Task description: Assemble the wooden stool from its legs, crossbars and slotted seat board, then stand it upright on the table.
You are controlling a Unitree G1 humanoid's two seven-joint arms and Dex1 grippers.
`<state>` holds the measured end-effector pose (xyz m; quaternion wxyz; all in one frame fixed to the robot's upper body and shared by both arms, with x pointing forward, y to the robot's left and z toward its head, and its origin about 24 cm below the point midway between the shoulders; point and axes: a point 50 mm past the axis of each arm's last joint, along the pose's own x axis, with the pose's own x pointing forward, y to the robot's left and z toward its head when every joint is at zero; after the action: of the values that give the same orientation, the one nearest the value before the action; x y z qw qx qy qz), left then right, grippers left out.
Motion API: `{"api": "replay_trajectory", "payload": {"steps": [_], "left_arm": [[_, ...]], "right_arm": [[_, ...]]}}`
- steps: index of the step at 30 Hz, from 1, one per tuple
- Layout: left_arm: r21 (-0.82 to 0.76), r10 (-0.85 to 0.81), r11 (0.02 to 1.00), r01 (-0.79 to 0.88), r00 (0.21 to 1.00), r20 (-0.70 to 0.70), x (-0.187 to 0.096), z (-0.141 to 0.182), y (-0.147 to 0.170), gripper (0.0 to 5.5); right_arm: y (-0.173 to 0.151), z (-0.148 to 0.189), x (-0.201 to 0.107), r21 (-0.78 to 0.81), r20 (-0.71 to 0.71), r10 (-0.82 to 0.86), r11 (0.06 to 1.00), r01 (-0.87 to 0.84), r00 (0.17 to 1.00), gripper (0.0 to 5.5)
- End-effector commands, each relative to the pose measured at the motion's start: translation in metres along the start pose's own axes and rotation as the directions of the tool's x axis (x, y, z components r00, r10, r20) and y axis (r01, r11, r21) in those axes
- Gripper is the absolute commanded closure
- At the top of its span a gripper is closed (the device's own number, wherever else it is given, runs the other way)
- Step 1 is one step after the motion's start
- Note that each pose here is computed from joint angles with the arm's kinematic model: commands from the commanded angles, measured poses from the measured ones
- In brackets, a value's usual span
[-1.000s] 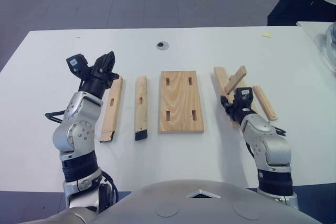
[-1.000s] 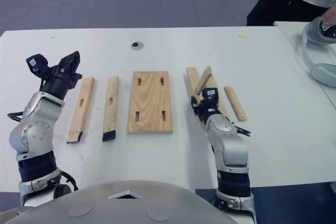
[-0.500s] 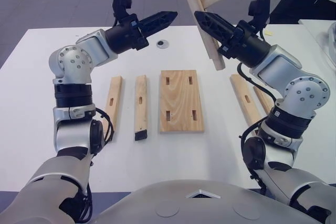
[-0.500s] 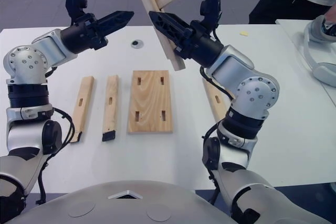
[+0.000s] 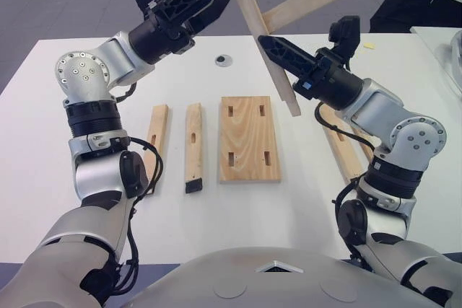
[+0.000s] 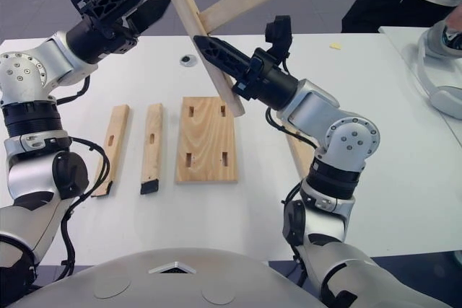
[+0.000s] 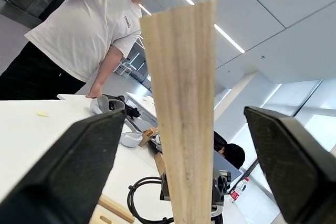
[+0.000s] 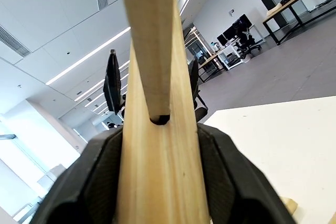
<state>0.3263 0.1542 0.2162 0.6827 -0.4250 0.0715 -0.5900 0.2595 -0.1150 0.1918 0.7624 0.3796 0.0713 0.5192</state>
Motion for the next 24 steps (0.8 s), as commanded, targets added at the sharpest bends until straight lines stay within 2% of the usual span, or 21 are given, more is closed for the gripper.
{"api": "replay_trajectory", "payload": {"steps": [1,8,21,24], "left_arm": [[-0.017,0.011,1.000,-0.011,1.000,-0.016,0.003,0.000,0.000,1.38],[-0.031,0.018,0.999,-0.019,0.999,-0.038,0.003,-0.004,0.001,1.38],[-0.039,0.017,0.999,-0.022,0.994,-0.110,0.003,-0.021,-0.002,1.38],[-0.045,0.014,0.999,-0.020,0.992,-0.123,0.003,-0.023,-0.002,1.97]], "right_arm": [[0.006,-0.003,0.002,0.011,-0.002,0.039,0.999,-0.039,0.999,3.43],[0.010,-0.019,0.003,0.081,-0.051,0.087,0.993,-0.083,0.995,3.43],[0.001,-0.024,-0.002,0.112,-0.046,0.020,0.994,-0.014,0.999,3.43],[0.000,-0.026,-0.003,0.111,-0.060,0.006,0.994,0.001,0.998,3.43]]}}
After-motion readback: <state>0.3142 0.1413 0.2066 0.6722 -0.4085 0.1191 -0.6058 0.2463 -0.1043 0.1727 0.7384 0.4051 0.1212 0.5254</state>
